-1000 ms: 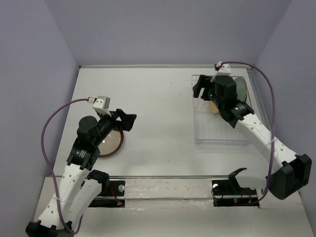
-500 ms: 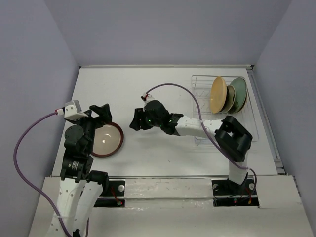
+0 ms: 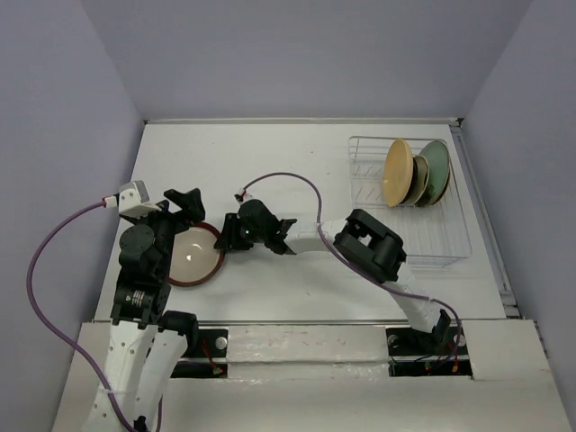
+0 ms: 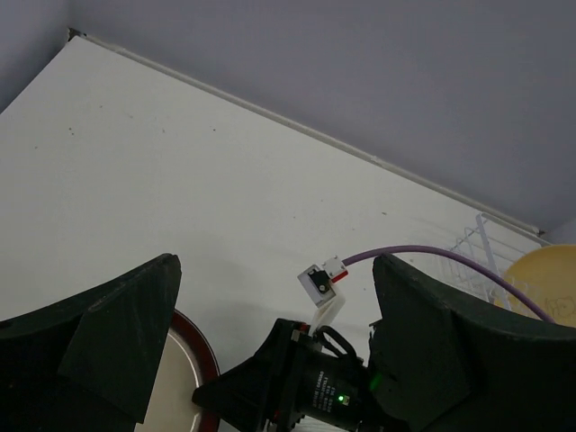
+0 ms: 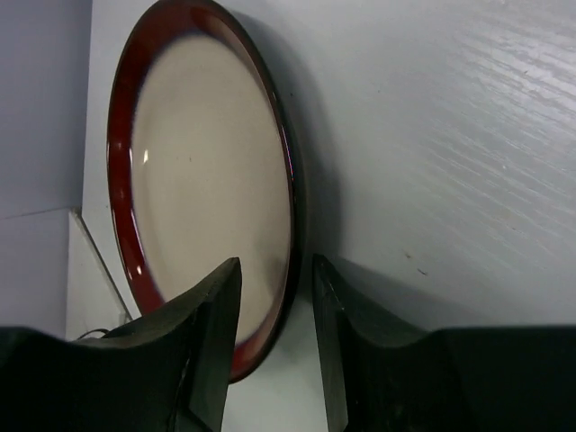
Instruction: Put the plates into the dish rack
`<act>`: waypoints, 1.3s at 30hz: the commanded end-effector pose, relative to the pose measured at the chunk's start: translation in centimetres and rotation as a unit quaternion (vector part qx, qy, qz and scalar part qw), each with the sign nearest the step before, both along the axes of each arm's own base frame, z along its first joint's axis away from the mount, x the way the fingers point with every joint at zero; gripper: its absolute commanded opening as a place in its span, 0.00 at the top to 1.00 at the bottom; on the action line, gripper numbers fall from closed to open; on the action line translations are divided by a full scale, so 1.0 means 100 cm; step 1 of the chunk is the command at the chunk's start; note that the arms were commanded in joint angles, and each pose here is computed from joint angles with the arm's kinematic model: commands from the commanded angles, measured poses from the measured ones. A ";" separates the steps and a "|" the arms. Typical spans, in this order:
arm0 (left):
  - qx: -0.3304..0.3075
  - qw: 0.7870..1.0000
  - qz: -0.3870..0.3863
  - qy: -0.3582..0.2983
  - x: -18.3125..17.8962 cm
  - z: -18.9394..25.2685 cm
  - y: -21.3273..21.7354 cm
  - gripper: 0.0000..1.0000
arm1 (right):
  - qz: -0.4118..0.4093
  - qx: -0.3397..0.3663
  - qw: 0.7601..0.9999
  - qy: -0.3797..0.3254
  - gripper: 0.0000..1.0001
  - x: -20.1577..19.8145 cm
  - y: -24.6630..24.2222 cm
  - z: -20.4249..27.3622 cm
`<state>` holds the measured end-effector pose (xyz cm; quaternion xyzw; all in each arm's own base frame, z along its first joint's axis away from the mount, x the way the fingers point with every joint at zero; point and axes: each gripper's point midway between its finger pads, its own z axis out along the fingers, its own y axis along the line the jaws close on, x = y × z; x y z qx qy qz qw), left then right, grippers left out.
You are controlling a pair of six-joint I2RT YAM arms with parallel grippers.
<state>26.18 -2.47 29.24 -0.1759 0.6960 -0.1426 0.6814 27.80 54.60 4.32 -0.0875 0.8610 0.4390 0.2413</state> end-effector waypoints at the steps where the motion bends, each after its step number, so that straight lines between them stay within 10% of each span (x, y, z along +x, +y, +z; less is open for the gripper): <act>1: -0.004 0.999 -0.020 -0.036 0.002 0.019 -0.007 0.01 | -0.001 0.032 0.999 0.020 0.60 -0.005 0.018 0.005; 8: -0.001 0.998 -0.043 -0.039 0.002 0.019 -0.015 0.01 | -0.022 0.038 0.999 0.017 0.93 0.000 0.015 0.009; 25: 0.001 0.986 -0.162 -0.041 0.007 0.013 -0.058 0.01 | -0.144 0.142 0.965 -0.168 0.93 0.064 -0.184 0.236; 39: -0.138 0.883 -0.447 0.037 -0.003 -0.035 -0.139 0.01 | -0.146 0.150 0.955 -0.209 0.93 0.040 -0.260 0.274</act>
